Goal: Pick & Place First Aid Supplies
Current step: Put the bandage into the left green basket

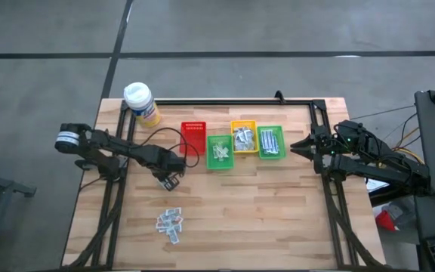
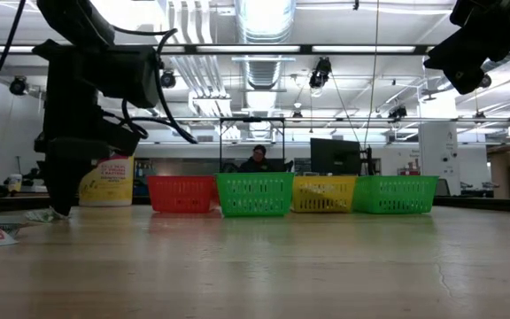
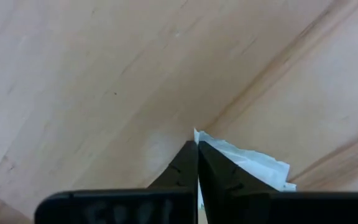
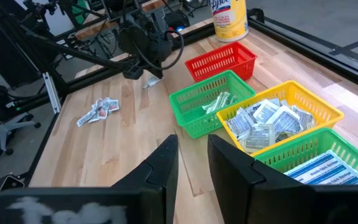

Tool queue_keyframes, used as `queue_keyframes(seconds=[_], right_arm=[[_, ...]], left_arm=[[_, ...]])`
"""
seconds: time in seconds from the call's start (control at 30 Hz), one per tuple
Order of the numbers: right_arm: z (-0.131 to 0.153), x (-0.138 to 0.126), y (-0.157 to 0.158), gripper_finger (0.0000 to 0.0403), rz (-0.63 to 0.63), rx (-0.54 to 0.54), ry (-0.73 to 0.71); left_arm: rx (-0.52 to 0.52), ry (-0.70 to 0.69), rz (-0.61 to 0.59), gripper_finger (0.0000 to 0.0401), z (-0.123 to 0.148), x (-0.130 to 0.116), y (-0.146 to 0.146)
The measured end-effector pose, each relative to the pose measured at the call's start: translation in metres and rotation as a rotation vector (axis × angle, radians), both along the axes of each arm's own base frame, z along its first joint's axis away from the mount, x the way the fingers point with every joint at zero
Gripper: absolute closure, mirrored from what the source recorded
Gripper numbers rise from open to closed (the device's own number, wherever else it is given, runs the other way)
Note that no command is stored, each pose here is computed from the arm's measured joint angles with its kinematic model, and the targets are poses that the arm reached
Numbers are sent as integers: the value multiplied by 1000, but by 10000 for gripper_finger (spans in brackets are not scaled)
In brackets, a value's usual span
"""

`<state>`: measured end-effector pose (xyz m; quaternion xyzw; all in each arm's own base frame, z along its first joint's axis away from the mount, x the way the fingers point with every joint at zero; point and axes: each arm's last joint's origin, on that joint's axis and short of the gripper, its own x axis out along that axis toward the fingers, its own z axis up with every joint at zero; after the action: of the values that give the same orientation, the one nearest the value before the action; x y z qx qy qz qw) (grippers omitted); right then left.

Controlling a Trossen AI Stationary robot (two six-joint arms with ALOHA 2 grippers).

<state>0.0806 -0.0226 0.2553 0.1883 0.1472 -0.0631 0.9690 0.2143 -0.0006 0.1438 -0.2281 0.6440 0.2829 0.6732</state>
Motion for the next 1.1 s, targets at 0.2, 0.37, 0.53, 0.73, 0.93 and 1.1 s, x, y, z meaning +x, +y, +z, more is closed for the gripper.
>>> queue_keyframes(seconds=[0.2,0.37,0.53,0.73,0.93,1.1], right_arm=[[0,0,0,326,0,0,0],[0,0,0,334,-1,0,0],[0,0,0,332,-1,0,0],[0,0,0,322,-1,0,1],[0,0,0,317,5,-17,2],[0,1,0,319,5,-16,8]], left_arm=[[77,-53,9,399,9,3,3],[102,-101,14,401,26,9,3],[100,-148,16,401,47,16,3],[101,-254,-42,401,82,32,3],[160,-399,-94,401,121,49,4],[262,-518,-129,401,149,63,6]])
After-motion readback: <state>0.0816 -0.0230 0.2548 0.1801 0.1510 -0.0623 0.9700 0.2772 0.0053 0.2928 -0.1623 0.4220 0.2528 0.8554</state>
